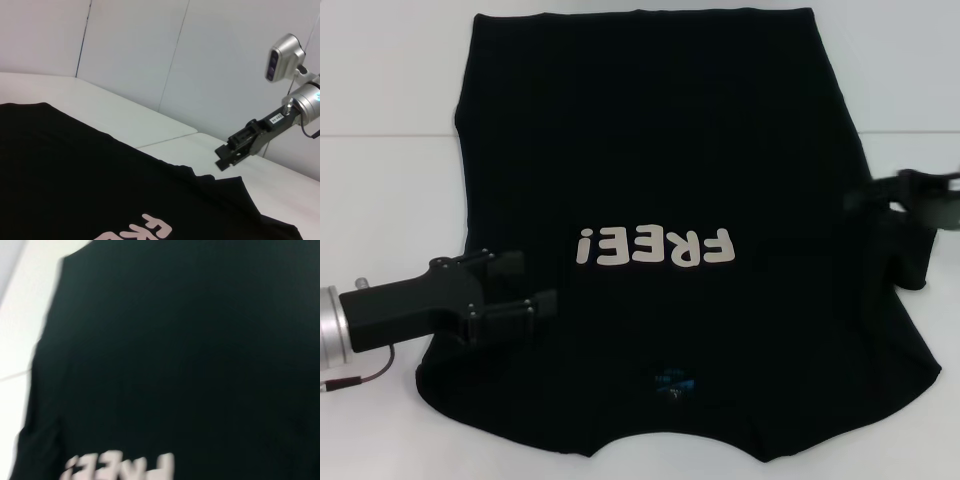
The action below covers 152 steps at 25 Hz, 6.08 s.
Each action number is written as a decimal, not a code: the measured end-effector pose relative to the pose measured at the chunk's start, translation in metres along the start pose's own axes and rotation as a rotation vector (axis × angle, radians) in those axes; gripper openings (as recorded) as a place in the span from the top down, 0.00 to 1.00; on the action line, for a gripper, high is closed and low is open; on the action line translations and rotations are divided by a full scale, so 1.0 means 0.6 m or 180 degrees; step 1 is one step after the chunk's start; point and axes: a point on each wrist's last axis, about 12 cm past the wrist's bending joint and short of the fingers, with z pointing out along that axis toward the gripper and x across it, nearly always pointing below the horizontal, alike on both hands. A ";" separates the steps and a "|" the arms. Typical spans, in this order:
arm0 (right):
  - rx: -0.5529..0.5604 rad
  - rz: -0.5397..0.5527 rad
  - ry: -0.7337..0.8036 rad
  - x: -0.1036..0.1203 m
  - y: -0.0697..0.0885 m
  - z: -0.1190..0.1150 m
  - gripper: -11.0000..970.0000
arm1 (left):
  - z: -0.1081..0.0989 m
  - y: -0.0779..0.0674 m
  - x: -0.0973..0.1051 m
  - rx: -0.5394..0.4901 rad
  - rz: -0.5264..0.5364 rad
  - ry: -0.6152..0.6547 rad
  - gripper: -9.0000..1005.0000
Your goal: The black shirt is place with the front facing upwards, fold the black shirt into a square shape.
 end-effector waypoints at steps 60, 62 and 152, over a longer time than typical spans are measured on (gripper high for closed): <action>0.1321 -0.3614 0.1036 0.028 0.082 0.055 0.29 | -0.030 0.004 0.031 -0.0410 -0.0297 -0.0322 0.14; 0.1331 -0.3618 0.1015 0.027 0.081 0.058 0.29 | -0.030 0.004 0.032 -0.0422 -0.0300 -0.0318 0.14; 0.1552 -0.3084 0.0460 -0.003 0.191 0.078 0.23 | -0.032 0.009 0.025 -0.0371 -0.0419 -0.0341 0.18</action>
